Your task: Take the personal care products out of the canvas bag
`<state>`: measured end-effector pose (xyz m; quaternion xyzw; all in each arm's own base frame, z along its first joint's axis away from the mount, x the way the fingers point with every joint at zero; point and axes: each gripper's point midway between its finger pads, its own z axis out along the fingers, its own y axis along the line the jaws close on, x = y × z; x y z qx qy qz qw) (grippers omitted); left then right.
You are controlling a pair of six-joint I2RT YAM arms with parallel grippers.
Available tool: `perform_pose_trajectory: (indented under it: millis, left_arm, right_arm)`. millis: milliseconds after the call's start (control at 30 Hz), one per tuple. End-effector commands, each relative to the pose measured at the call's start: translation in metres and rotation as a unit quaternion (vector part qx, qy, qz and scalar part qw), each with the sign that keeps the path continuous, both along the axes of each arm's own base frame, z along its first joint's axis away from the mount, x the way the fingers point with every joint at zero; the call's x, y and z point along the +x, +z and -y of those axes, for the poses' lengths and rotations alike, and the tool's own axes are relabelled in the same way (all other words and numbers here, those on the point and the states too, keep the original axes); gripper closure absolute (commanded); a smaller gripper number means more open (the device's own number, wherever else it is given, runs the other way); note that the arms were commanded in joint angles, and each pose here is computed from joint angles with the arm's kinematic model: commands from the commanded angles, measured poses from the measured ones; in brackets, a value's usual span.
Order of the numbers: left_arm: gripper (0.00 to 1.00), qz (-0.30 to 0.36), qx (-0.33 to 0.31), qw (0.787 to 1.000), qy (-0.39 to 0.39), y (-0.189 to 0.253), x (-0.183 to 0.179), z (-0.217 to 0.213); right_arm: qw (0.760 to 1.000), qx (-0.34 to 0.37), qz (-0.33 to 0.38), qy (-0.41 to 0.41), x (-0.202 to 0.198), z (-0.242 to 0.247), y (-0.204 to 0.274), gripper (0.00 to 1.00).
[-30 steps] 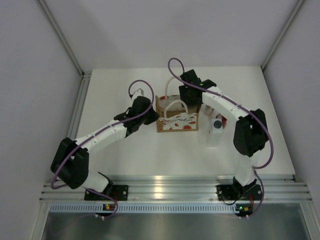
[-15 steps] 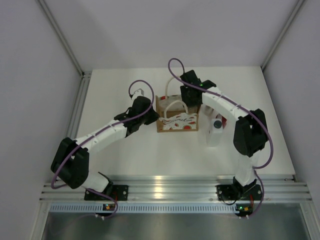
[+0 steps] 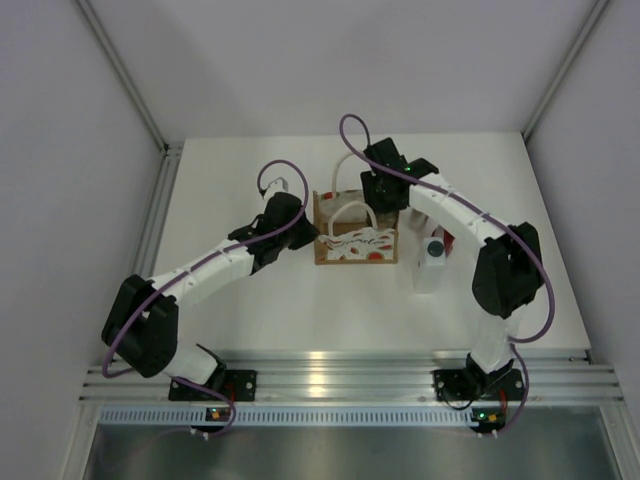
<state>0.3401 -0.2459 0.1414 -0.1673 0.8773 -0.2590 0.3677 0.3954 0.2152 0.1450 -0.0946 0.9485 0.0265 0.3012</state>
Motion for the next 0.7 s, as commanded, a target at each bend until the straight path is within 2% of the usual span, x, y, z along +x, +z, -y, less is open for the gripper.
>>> perform_pose_trajectory:
  millis: [0, 367, 667]
  left_arm:
    - [1.00, -0.039, 0.034, 0.999, -0.010, -0.026, -0.012, -0.007]
    - [1.00, -0.039, 0.037, 0.999, -0.010, -0.026, -0.012, -0.007]
    - [1.00, -0.040, 0.036, 0.999, -0.006, -0.027, -0.011, -0.007]
  right_arm:
    - [0.993, 0.058, 0.100, 0.003, 0.009, -0.008, 0.091, 1.00]
    - [0.996, 0.052, 0.075, 0.015, 0.011, -0.012, 0.078, 1.00]
    - [0.990, 0.088, 0.108, 0.026, -0.002, -0.012, 0.123, 1.00]
